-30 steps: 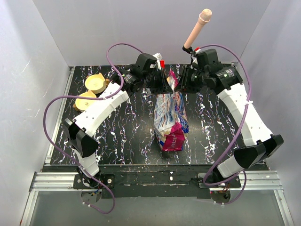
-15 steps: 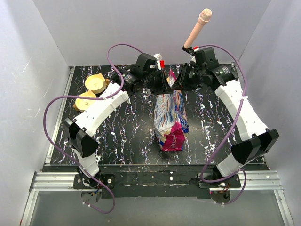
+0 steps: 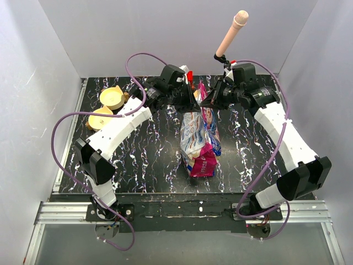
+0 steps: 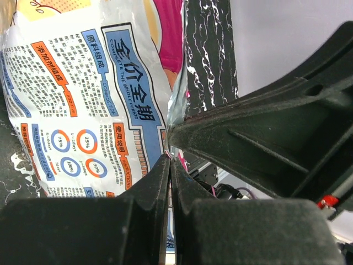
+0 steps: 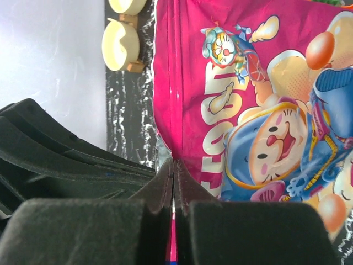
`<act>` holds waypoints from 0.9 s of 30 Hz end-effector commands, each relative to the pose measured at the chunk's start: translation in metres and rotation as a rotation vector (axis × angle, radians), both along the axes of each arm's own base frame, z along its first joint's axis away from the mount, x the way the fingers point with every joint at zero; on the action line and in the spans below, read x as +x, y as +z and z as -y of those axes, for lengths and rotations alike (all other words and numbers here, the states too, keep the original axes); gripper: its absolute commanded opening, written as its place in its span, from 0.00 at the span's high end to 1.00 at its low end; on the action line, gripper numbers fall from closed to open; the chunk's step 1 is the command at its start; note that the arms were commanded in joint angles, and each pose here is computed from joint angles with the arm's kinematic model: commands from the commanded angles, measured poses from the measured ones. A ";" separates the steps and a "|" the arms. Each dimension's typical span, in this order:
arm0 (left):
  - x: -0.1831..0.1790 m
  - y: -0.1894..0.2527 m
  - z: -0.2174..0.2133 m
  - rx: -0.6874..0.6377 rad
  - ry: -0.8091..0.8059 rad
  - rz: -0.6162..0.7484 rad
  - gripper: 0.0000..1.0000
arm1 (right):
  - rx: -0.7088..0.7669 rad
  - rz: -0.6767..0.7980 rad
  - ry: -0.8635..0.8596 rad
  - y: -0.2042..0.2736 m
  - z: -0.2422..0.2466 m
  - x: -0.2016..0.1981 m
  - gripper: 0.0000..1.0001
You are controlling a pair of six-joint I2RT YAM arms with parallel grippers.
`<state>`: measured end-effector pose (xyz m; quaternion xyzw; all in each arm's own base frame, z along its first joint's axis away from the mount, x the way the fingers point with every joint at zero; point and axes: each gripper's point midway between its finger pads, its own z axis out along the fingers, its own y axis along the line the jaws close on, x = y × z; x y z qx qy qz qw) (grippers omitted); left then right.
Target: Serve the pet food
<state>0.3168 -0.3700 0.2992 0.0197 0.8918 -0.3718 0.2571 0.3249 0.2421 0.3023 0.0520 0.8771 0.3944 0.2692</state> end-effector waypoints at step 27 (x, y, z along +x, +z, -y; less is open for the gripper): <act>-0.004 0.056 0.020 -0.227 -0.016 0.061 1.00 | 0.140 0.059 0.218 0.047 0.018 -0.066 0.67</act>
